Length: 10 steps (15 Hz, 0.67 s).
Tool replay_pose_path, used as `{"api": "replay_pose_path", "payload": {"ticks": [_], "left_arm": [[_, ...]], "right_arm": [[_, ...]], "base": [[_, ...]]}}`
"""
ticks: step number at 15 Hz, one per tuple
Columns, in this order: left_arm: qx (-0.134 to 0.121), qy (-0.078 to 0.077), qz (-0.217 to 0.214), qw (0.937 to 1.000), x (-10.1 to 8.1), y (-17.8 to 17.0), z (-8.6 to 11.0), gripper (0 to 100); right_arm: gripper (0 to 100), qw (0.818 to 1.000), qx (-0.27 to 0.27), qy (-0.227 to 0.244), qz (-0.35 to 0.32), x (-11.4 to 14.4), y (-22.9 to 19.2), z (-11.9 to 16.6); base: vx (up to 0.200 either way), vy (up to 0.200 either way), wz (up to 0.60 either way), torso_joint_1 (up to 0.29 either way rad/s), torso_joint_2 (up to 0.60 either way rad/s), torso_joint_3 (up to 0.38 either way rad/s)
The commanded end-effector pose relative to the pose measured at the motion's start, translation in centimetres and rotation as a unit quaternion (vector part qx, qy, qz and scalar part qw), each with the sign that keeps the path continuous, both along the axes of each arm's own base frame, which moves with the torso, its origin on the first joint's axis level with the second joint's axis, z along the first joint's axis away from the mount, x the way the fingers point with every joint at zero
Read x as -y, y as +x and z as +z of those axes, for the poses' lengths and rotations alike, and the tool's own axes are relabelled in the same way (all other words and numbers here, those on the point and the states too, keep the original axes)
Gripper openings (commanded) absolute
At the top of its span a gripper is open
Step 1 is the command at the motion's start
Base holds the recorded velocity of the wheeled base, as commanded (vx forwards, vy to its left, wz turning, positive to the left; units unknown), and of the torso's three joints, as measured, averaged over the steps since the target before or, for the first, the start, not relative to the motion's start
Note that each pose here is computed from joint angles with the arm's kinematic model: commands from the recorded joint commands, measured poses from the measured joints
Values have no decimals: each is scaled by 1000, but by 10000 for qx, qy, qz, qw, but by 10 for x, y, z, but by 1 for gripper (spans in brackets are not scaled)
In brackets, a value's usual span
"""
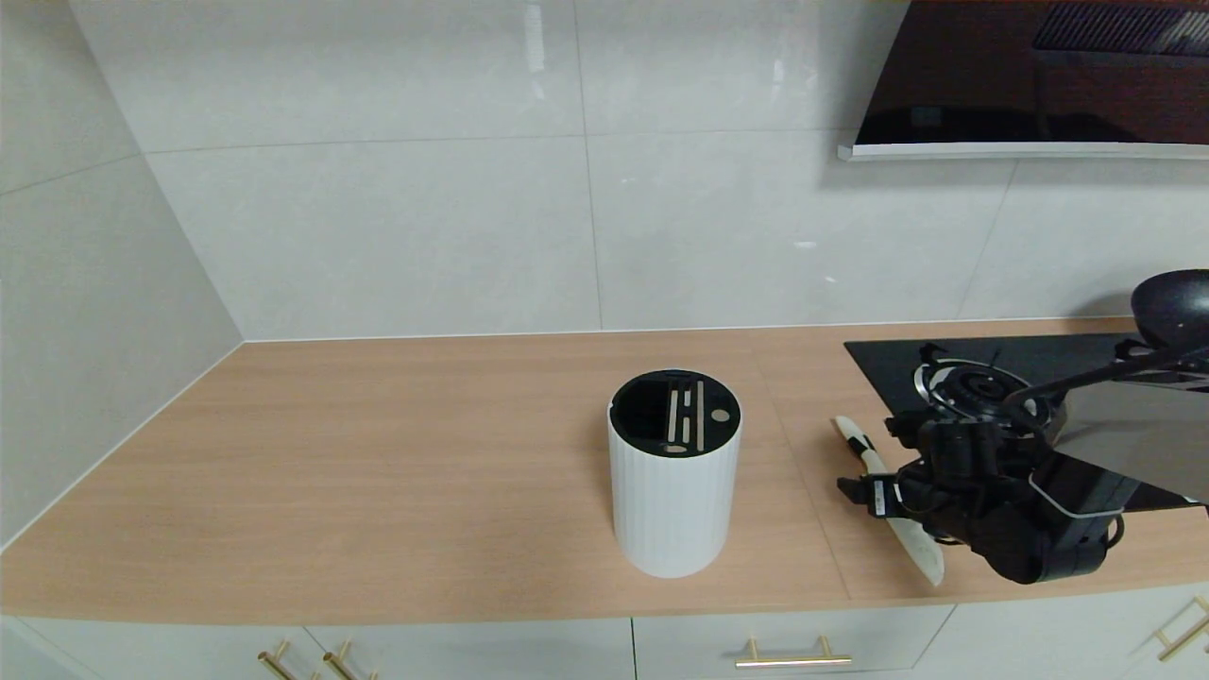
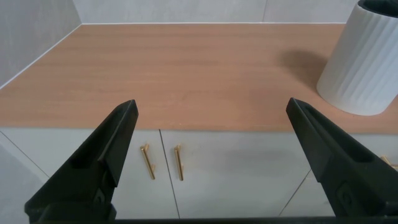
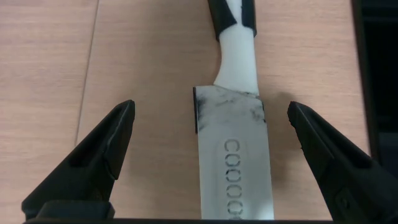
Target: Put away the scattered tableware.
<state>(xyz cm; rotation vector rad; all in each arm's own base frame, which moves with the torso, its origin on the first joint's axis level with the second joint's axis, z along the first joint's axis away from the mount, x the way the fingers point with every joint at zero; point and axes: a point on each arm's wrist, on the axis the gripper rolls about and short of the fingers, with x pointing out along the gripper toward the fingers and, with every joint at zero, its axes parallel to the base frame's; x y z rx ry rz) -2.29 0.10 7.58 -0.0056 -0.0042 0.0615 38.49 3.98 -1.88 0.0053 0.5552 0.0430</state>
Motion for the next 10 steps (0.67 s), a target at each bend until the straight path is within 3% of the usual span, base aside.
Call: {"api": "replay_pose_path", "payload": {"ticks": [1,10], "left_arm": [[-5,-3,-1,10000,0,0,0,100],[3,-3,-1,10000,0,0,0,100]], "right_arm": [[100,10000,-6,2,-63,4,3,-4],[100,9998,-30,-68,-157,4,3,-6]], "base": [[0,0,0,0,0,0],[0,0,0,0,0,0]]}}
